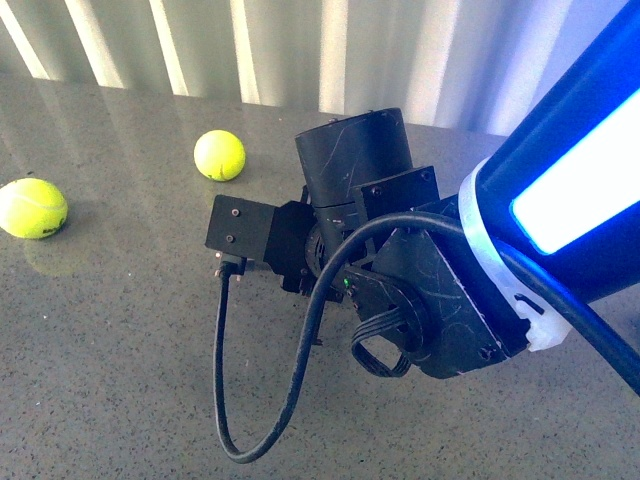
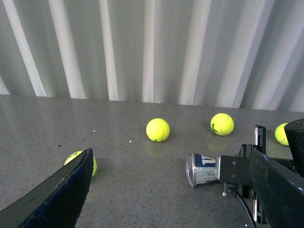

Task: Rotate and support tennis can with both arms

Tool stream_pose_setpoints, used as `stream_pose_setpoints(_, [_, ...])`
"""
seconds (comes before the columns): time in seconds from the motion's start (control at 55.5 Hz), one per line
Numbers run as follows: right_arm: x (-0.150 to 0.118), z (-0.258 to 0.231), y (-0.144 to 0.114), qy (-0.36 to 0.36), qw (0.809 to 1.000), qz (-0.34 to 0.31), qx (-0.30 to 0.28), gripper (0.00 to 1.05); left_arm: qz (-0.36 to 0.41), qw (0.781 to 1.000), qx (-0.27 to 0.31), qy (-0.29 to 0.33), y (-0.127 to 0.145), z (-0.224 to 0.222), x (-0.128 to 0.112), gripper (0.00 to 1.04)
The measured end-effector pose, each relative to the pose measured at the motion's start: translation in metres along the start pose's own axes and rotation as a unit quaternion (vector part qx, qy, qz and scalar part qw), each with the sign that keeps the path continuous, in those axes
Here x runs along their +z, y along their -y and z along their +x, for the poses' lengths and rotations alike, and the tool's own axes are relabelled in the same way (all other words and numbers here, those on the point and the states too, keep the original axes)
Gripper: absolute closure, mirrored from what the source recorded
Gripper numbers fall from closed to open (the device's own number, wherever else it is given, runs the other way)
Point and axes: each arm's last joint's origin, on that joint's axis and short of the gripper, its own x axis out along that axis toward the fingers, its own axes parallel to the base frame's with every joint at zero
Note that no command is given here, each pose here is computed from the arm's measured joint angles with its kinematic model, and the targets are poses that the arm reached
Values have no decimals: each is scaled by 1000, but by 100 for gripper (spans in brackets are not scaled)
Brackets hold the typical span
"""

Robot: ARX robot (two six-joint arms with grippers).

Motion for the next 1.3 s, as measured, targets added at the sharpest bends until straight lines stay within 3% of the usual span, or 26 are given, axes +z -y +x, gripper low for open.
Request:
stream_pose_setpoints(0.288, [-2, -1, -3, -3, 1000, 22, 5, 24, 0, 1000, 0, 0, 0, 0, 0, 7])
stream_pose_setpoints(0.432, [-2, -3, -4, -4, 1000, 30, 10, 5, 0, 1000, 0, 0, 0, 0, 0, 7])
stream_pose_setpoints(0.883, [-4, -28, -6, -12, 999, 47, 22, 7, 0, 1000, 0, 0, 0, 0, 0, 7])
stream_pose_setpoints(1.297, [-25, -90, -5, -19, 995, 95, -28, 7, 0, 1000, 0, 0, 0, 0, 0, 7])
